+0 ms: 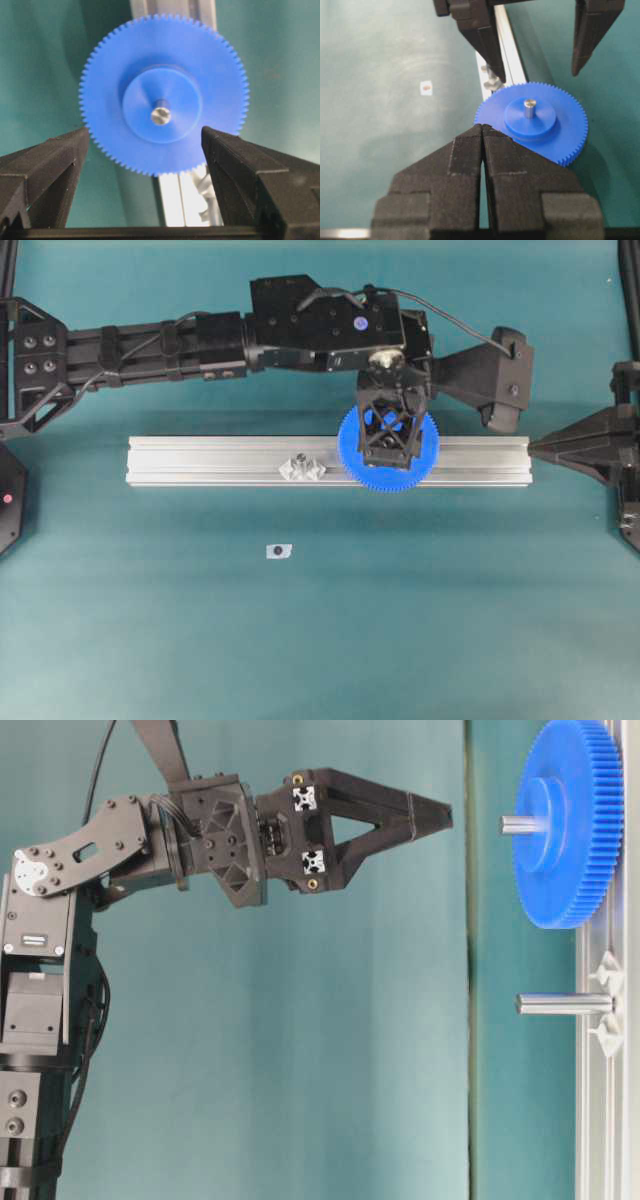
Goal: Find the location of the shaft and insert the large gear.
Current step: 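Lower the gear onto the shaft and open the left gripper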
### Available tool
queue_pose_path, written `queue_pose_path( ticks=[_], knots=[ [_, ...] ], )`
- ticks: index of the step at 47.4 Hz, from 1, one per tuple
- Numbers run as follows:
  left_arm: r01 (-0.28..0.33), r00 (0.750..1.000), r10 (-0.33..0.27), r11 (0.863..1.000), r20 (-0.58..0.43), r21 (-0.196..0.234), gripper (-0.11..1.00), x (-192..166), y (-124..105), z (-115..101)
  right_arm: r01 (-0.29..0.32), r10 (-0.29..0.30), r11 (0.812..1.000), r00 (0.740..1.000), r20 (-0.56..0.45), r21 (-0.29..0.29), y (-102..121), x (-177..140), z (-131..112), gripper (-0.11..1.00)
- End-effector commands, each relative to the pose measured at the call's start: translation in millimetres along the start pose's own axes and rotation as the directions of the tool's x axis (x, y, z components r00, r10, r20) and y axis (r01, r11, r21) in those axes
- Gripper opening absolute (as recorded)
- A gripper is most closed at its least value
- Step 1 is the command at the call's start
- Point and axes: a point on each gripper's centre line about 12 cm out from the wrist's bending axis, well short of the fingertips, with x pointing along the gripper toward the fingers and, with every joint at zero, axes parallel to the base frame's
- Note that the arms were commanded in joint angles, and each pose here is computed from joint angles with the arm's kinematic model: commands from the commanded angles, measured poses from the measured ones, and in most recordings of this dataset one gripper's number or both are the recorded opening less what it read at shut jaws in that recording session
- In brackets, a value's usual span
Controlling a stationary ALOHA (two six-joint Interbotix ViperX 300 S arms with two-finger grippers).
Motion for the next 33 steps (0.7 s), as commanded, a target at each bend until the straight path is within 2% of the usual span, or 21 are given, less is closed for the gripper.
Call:
queue_pose_path(
  ticks=[1, 18, 33],
  knots=[
    [-0.019, 0.998, 0.019, 1.0, 0.066, 0.001, 0.87, -30.9, -0.5, 7.5, -0.001, 0.001, 1.0, 1.0, 0.022, 0.013, 0.9, 0.1, 8.8, -0.01],
    [-0.021, 0.996, 0.023, 1.0, 0.081, -0.015, 0.92, -37.5, -0.9, 8.6, -0.002, 0.001, 1.0, 1.0, 0.023, 0.013, 0.9, 0.1, 9.0, -0.01],
    [-0.02, 0.996, 0.022, 1.0, 0.085, -0.02, 0.92, -39.7, -0.9, 9.1, -0.002, 0.002, 1.0, 1.0, 0.026, 0.013, 1.1, 0.0, 10.3, -0.01]
  ],
)
